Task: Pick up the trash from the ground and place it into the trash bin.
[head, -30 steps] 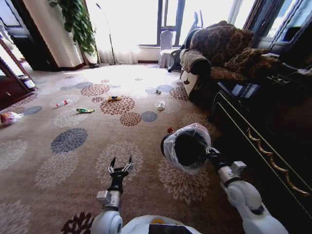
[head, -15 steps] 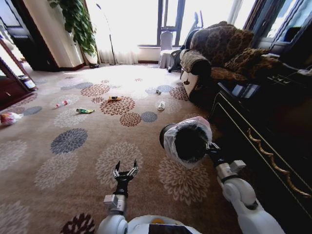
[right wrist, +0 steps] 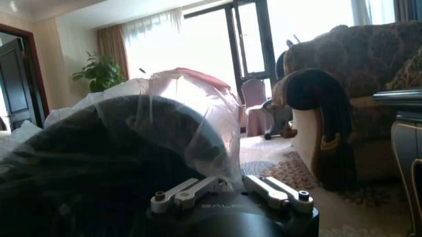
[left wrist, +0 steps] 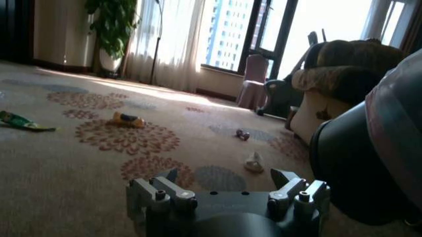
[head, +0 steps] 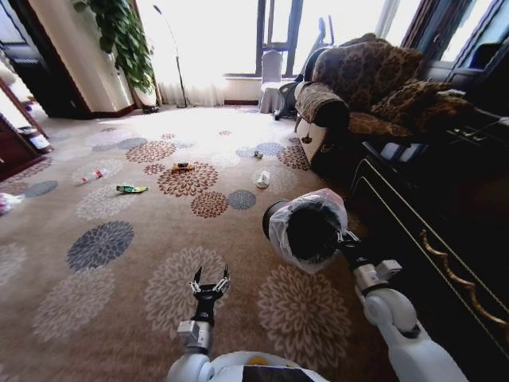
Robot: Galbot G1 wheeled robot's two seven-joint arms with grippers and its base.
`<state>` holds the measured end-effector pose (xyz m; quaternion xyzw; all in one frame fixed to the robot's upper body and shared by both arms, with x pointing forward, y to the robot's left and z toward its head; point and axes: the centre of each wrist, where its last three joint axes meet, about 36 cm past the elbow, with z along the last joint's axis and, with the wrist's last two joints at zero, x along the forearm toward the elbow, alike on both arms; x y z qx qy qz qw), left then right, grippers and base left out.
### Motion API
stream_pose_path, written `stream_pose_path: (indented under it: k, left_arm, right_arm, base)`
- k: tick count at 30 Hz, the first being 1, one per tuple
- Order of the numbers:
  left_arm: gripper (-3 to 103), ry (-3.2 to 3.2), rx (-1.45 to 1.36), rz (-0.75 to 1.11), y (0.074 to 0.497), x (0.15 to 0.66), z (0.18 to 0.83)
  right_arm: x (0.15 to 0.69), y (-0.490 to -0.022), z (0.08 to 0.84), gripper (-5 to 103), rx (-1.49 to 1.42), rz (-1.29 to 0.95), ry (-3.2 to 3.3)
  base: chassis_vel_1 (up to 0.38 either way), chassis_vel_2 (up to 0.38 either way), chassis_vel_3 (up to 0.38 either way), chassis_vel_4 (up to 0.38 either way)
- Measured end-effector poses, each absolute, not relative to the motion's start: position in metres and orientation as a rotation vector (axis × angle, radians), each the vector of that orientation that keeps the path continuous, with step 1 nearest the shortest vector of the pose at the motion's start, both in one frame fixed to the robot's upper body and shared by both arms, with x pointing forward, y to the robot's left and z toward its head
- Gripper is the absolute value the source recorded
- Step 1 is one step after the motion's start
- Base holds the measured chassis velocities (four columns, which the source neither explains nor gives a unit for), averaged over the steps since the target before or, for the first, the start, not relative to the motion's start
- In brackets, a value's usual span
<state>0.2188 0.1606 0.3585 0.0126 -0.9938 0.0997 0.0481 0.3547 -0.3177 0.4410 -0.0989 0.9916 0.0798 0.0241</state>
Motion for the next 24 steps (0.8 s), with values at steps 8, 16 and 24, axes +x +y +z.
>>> stream_pose_path:
  k: [8,16,24]
  left_arm:
    - [93,-3.026,0.028,0.298,0.1601,0.2189,0.3560]
    - [93,-3.027,0.018,0.289,0.1583,0.2186,0.3548]
    - [93,-3.034,0.018,0.287,0.1583,0.2179,0.3546]
  right_arm:
    - [0.3552,-0.3200,0.4444,0,-0.313,0.222,3.064]
    - [0.3526,-0.3220,0.4474,0,-0.302,0.192,3.041]
    - [0.3518,-0.3209,0.4449,0,-0.288,0.212,3.042]
  base:
    - [-0.341,0.343,0.333,-0.346]
    - [-0.190,0.215,0.189,-0.186]
    - [0.027,-0.021,-0.040,0.022]
